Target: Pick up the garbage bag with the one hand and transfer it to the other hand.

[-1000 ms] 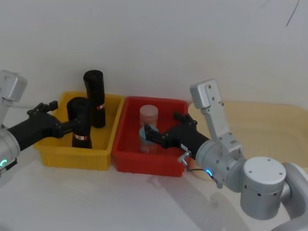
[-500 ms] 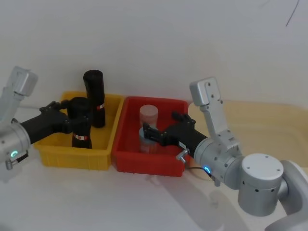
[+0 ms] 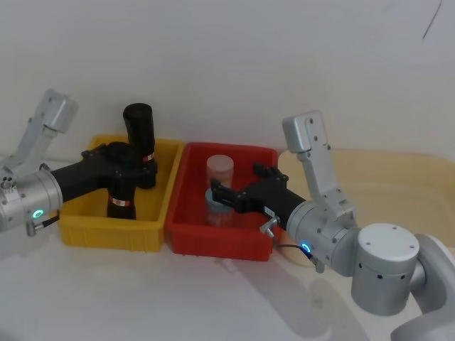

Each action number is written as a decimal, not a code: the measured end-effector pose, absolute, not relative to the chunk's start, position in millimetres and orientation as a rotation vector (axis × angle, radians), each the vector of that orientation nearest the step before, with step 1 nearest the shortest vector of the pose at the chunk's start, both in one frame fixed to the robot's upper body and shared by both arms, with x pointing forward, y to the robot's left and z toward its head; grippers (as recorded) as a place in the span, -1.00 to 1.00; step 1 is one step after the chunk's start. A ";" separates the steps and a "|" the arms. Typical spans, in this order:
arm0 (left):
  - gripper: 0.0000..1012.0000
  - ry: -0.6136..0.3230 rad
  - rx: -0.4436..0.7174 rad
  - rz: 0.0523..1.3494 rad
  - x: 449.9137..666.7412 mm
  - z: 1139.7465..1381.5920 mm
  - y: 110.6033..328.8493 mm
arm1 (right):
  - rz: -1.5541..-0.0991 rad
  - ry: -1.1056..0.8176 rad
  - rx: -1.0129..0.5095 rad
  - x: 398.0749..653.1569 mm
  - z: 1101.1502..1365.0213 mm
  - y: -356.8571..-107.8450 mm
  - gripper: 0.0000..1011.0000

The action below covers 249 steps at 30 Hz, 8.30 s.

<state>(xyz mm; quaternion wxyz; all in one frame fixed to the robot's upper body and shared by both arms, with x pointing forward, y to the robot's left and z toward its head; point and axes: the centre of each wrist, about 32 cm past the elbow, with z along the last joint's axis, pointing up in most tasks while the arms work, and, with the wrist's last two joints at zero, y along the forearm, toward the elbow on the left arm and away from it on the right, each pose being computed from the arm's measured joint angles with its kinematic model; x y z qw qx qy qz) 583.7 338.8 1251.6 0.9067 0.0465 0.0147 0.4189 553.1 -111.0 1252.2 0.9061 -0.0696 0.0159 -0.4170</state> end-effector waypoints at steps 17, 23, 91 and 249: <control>0.61 0.021 0.123 0.824 595.7 1258.2 333.2 | -0.825 0.063 -0.156 556.7 1248.6 -114.8 0.98; 0.25 0.019 0.127 0.819 597.3 1259.2 332.7 | -0.814 0.074 -0.159 556.6 1246.6 -115.5 0.98; 0.05 0.018 0.132 0.811 599.8 1260.7 331.6 | -0.840 0.045 -0.261 592.0 1226.6 -82.1 0.98; 0.05 -0.404 -0.156 0.247 734.1 1386.0 206.7 | -1.290 -0.093 0.095 549.9 1254.9 -250.8 0.98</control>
